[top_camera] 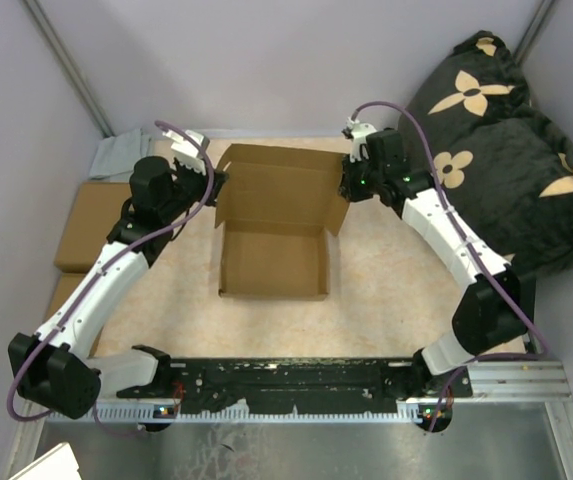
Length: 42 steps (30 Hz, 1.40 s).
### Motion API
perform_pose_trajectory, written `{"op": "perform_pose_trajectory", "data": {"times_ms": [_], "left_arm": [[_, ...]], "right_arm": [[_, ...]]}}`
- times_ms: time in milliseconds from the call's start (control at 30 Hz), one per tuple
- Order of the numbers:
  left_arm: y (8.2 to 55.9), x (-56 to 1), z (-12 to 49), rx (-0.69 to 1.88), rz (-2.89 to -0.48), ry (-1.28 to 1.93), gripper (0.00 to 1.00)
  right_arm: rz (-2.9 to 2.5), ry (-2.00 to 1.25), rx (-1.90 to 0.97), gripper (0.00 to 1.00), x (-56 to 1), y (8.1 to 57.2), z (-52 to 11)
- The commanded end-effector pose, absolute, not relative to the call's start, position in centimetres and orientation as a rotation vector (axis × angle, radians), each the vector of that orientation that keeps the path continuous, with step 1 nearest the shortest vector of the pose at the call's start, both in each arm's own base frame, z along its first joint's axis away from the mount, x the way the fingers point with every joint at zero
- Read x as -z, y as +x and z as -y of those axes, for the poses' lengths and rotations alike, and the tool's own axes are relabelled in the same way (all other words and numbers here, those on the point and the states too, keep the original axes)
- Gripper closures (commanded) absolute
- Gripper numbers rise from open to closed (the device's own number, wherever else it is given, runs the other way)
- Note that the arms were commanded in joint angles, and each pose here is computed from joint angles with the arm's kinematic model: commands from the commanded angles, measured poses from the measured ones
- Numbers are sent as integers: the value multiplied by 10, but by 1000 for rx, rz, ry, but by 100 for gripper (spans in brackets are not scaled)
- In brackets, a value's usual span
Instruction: Fold the paper box
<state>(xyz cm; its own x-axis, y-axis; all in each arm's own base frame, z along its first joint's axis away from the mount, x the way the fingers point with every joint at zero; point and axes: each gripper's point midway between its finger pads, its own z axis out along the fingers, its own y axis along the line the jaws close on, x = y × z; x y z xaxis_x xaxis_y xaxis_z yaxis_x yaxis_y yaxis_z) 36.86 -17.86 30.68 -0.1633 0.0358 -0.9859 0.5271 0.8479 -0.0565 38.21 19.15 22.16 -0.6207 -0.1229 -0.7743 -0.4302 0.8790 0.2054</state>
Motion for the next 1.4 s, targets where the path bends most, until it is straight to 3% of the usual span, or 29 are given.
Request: {"op": "perform_pose_trajectory", "data": {"times_ms": [0, 267, 467, 867, 1367], "left_arm": [[368, -340, 194, 554, -1599, 403, 100], [384, -354, 197, 568, -1578, 309, 99], [386, -346, 204, 594, -1591, 308, 93], [370, -298, 207, 630, -1680, 299, 91], [324, -271, 212, 709, -1748, 265, 91]], "right_arm": [[-1926, -387, -473, 97, -307, 398, -218], [-1764, -291, -385, 97, -340, 401, -215], [-1682, -236, -357, 97, -346, 406, -209], [-1755, -218, -389, 97, -288, 395, -228], [-1864, -237, -443, 95, -239, 333, -250]]}}
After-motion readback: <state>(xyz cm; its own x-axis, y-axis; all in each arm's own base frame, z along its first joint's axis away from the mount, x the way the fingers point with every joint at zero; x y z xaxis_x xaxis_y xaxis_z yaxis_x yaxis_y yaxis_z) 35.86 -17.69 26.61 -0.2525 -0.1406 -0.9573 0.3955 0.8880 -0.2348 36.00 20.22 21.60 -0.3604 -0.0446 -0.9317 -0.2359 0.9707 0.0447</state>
